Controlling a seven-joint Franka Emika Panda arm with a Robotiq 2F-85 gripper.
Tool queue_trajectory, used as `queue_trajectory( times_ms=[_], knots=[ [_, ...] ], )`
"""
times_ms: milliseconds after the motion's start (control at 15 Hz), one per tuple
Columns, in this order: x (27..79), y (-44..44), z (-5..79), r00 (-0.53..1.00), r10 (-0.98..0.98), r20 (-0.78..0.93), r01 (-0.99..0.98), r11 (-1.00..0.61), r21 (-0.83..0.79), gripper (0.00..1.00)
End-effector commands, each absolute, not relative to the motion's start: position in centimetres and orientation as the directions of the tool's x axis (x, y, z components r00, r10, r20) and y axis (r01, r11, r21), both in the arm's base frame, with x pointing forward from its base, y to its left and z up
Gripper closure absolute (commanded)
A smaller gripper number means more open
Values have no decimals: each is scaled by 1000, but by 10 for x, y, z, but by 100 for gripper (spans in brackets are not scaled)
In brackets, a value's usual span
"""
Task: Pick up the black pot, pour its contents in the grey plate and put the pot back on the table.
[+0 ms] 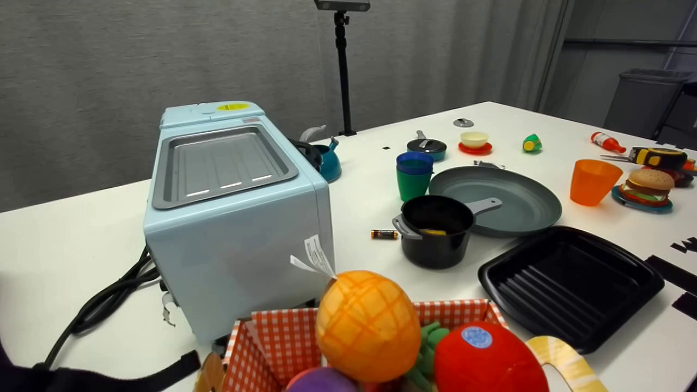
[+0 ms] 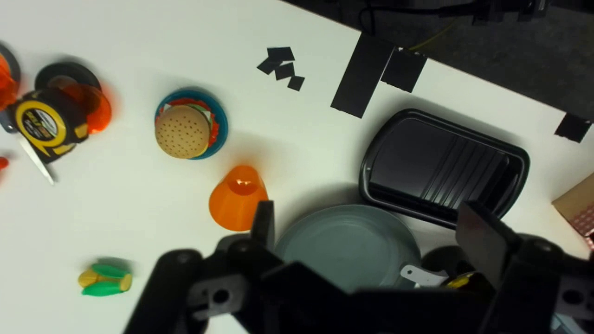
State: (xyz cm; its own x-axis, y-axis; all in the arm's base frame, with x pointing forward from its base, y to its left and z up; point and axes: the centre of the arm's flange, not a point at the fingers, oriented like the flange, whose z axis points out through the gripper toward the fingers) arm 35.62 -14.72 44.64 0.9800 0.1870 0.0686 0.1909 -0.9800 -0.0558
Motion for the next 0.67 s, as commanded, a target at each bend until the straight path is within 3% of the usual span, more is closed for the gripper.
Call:
queue_trajectory(
  times_ms=[0, 467, 600],
  knots=[
    [408, -123, 433, 933, 357, 41, 359, -930, -81, 0],
    [464, -56, 421, 812, 583, 1, 582, -810, -67, 0],
    [444, -54, 416, 839, 545, -16, 542, -837, -71, 0]
  ],
)
